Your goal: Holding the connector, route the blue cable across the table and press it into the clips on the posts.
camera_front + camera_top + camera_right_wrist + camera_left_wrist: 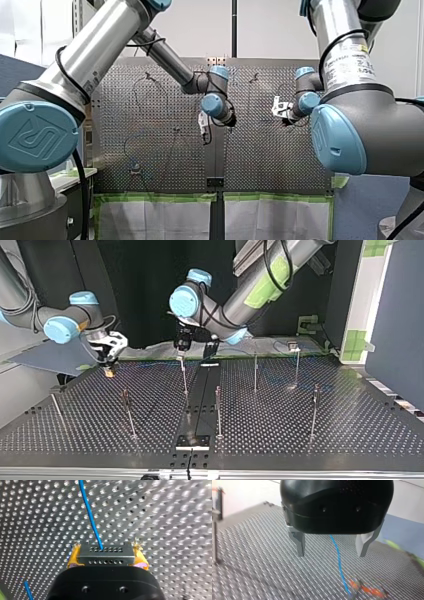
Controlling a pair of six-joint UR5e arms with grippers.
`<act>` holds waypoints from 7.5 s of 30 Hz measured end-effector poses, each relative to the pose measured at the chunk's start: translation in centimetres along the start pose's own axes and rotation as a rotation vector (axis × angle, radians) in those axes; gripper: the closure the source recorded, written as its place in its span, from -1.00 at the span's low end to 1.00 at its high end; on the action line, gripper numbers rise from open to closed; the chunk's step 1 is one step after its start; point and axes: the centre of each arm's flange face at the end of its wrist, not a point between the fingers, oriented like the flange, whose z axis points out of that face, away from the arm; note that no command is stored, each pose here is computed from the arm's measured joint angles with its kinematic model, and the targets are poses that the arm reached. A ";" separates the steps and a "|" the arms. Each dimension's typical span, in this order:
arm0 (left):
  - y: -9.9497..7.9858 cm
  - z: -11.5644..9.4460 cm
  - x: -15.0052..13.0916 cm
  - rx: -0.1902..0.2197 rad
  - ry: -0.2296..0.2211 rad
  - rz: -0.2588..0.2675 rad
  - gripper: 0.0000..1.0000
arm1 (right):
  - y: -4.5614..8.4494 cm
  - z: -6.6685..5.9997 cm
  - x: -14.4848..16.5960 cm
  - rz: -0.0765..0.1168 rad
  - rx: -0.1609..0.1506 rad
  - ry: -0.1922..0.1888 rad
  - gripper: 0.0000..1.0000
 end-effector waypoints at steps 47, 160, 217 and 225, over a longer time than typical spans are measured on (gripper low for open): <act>-7.1 7.6 2.1 -0.098 -0.093 -0.061 -0.99 | -1.2 -1.1 1.7 0.012 0.083 0.051 1.00; -8.2 8.1 -15.0 0.015 -0.284 -0.139 1.00 | -4.4 -7.1 19.4 0.006 0.231 0.215 1.00; -6.9 6.9 -12.5 0.022 -0.084 -0.072 -1.00 | -1.1 -2.9 19.3 0.005 0.247 0.212 1.00; -7.3 4.4 -13.3 0.031 -0.067 -0.069 -1.00 | -1.4 -2.9 19.2 0.005 0.254 0.207 1.00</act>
